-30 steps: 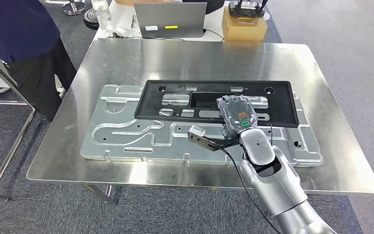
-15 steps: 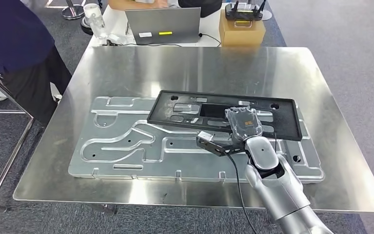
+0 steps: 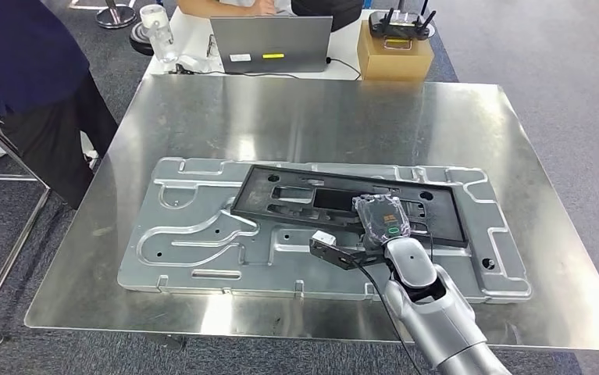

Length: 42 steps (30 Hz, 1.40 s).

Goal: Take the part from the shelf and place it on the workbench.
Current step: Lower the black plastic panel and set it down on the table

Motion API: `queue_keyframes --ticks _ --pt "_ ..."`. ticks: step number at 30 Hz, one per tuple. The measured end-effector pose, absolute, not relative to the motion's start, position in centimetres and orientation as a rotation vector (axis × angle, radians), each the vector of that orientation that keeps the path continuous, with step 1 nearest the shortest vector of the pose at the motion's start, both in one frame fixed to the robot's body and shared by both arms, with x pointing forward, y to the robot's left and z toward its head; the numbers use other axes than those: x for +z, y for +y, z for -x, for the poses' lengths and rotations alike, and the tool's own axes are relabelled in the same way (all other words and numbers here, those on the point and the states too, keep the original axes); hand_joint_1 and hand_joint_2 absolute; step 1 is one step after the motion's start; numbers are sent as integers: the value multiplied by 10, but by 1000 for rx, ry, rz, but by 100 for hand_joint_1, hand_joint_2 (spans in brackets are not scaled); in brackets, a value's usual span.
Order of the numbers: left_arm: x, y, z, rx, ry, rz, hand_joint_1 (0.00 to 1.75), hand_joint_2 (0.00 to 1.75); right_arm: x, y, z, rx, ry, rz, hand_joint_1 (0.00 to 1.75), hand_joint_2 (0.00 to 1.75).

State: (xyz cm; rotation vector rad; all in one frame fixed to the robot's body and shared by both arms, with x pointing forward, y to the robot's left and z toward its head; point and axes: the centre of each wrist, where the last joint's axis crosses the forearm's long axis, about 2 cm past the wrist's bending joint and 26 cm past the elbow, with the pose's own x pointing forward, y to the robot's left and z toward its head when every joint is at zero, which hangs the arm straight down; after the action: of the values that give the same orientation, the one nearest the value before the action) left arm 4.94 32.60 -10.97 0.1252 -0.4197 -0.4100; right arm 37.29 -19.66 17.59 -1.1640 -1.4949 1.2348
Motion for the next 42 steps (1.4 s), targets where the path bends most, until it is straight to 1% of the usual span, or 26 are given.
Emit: queue_keyframes --ticks 2,6,17,35,42 --pt "-110 326 -49 -410 -419 -124 0 175 167 -195 -370 1245 -1483 1146 0 0" --pt "-110 327 -47 -410 -407 -125 0 0 158 -191 -369 1243 -1480 1123 0 0" --pt "-110 330 -43 -401 -401 -127 0 0 146 -180 -366 1246 -1472 1066 0 0" --pt "-110 335 -40 -401 -392 -132 0 0 131 -180 -359 1269 -1432 1038 0 0" --pt "-110 335 -40 -401 -393 -131 0 0 132 -179 -359 1268 -1440 1038 0 0"
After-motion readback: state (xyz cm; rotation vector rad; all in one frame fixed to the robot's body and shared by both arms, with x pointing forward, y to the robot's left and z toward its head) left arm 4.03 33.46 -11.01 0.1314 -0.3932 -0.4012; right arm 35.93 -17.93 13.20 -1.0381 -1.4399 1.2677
